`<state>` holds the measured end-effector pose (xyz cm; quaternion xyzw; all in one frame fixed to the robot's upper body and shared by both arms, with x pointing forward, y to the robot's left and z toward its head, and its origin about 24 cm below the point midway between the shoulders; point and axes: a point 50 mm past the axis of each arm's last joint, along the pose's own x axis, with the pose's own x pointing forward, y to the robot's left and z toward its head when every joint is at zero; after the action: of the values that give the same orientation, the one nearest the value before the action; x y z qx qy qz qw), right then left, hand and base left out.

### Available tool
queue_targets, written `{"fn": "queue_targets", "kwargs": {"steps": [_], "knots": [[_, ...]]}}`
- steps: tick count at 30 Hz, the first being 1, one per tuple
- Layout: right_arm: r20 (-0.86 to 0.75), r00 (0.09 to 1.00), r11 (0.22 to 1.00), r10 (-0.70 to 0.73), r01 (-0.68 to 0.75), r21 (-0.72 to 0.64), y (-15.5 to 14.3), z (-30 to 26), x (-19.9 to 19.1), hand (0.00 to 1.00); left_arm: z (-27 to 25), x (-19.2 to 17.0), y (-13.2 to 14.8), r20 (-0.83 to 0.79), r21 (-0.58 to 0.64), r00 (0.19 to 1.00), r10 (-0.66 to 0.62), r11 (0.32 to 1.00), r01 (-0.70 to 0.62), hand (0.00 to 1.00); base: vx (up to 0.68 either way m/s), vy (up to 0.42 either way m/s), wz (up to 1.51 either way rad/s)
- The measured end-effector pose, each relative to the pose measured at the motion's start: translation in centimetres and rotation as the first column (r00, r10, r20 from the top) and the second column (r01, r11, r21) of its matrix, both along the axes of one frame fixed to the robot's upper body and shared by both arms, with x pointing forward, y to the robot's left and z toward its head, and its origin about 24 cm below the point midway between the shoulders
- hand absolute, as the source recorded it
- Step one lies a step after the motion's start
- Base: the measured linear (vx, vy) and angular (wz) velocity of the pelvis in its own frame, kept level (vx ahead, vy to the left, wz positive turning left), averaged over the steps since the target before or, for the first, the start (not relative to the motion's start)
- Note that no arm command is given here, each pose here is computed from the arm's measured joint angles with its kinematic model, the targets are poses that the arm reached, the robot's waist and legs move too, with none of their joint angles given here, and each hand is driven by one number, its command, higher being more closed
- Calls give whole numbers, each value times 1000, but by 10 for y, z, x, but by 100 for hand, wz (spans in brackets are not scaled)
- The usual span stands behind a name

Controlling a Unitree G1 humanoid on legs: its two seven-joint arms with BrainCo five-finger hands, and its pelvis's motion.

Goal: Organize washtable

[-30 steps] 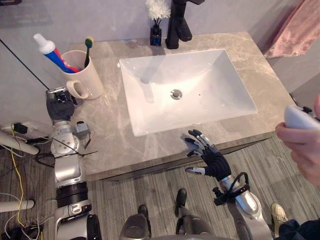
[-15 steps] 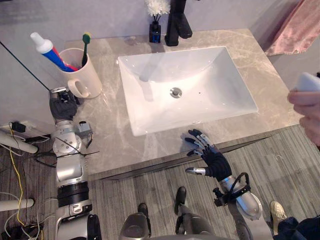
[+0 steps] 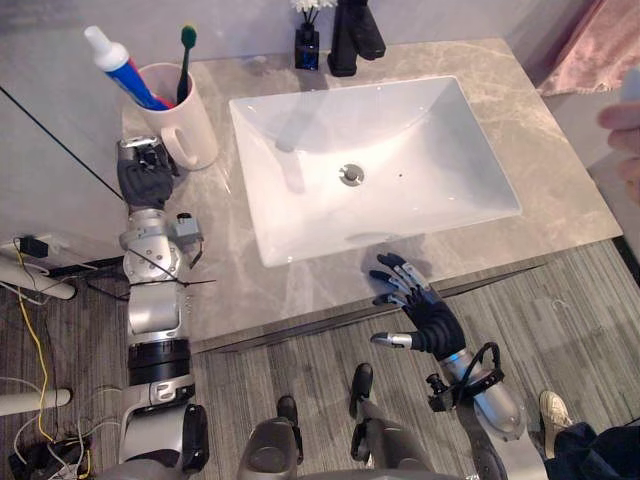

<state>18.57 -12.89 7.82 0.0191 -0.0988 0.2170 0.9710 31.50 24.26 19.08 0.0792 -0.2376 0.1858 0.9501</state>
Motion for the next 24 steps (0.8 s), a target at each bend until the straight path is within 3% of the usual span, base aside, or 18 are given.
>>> {"fn": "queue_targets", "kwargs": {"steps": [16, 24], "knots": [[6, 1000, 1000, 19, -19, -2, 3, 1, -1, 0, 30, 22, -9, 51, -2, 997, -62, 998, 62, 100, -6, 9, -5], [4, 1000, 1000, 20, -20, -9, 3, 1, -1, 0, 26, 22, 6, 40, -49, 999, -35, 998, 37, 100, -10, 47, -13]]}}
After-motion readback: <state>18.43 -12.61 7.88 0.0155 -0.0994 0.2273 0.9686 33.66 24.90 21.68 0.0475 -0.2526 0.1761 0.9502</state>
